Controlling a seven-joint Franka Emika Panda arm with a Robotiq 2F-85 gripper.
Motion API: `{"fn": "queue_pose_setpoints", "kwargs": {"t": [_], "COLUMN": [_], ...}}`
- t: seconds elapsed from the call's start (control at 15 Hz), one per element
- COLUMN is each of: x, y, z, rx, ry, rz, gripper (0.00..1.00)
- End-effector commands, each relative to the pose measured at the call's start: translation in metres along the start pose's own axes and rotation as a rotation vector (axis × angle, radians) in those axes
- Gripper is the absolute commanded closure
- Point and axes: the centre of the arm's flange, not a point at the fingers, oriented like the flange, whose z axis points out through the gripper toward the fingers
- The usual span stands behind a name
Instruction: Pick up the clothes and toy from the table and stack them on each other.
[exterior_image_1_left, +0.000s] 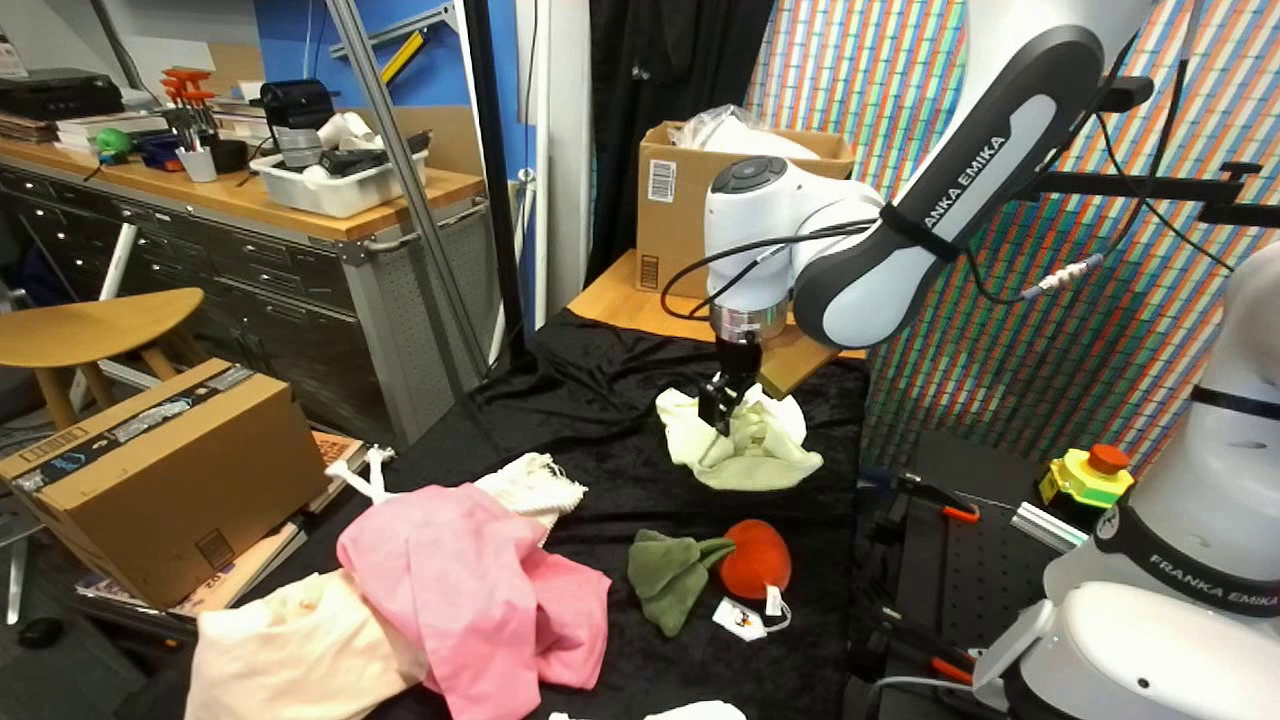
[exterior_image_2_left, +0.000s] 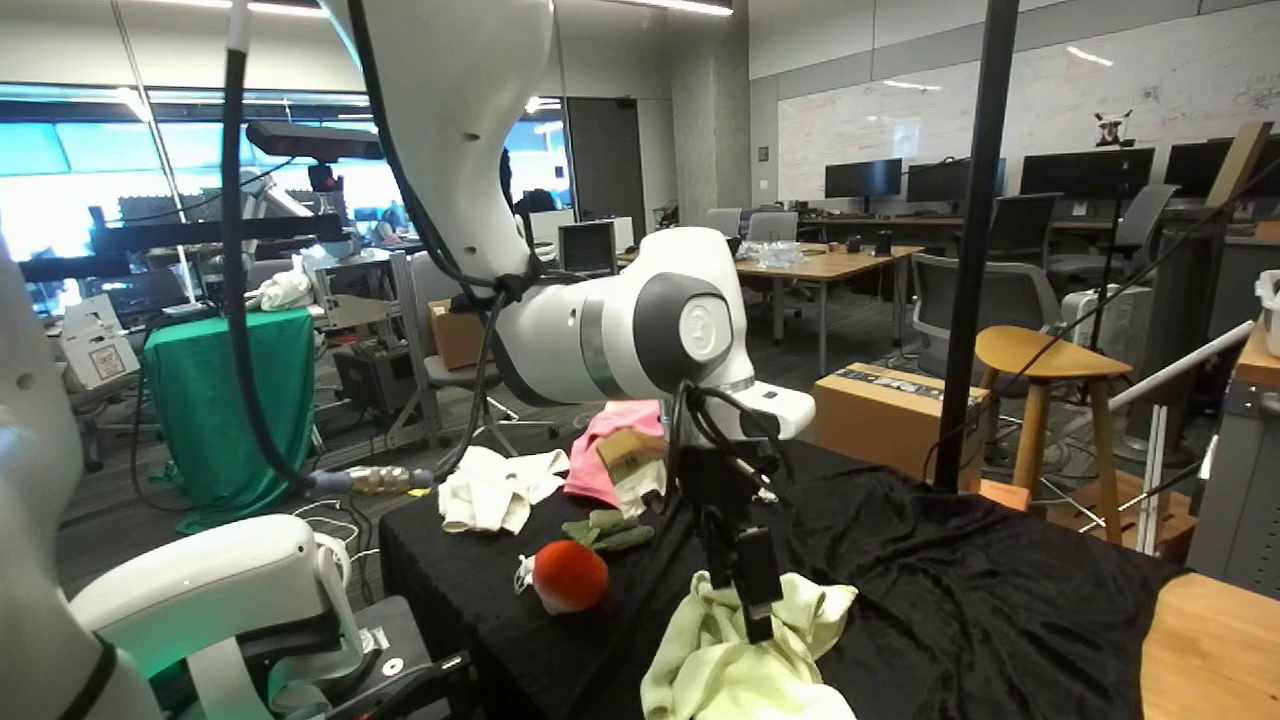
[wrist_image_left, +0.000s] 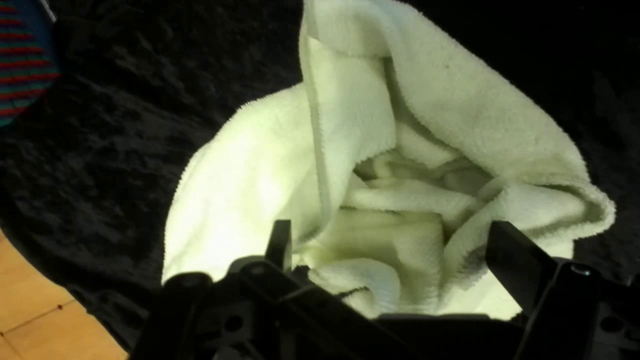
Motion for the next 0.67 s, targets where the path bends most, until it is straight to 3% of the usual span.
{"fn": "queue_pose_setpoints", "kwargs": {"t": [0.0,0.2,0.6], "x": [-0.018,-0.024,-0.031], "y": [0.023,0.031,0.031], "z": [0.012,0.023,0.024], "rx": [0.025,0.059,0.202], "ry": [-0.003,-0.012,0.010], "rz": [0.072,0.094,0.131], "gripper": [0.00,0.00,0.00]}}
